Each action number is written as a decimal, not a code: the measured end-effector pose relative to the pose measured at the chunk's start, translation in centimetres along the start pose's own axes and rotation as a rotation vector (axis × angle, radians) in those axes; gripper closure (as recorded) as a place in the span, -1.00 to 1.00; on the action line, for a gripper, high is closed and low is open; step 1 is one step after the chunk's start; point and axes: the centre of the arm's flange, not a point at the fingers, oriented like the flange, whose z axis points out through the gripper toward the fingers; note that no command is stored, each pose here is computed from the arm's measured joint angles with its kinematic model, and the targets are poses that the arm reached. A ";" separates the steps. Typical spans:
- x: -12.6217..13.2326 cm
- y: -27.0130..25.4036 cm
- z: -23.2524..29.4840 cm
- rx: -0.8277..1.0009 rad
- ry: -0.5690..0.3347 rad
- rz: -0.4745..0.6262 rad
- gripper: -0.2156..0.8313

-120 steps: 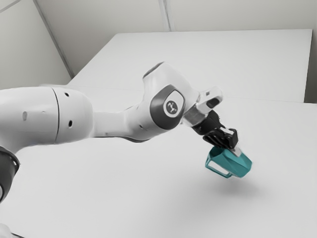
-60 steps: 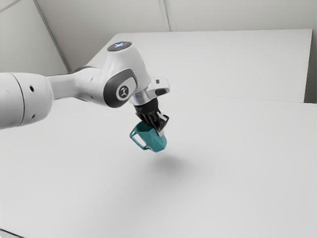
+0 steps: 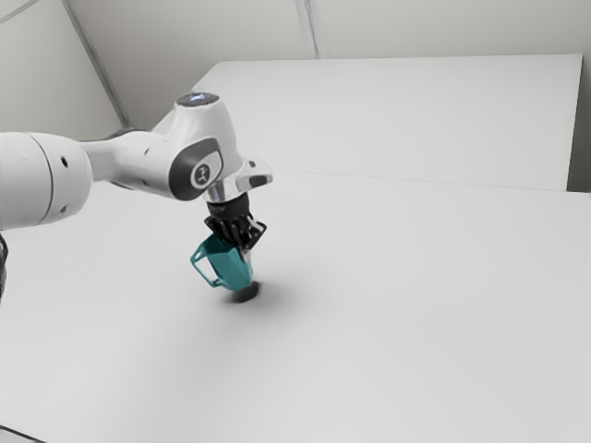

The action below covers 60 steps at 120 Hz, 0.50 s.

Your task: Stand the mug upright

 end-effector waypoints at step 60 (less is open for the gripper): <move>1.4 0.3 2.5 -0.025 0.023 -0.011 0.84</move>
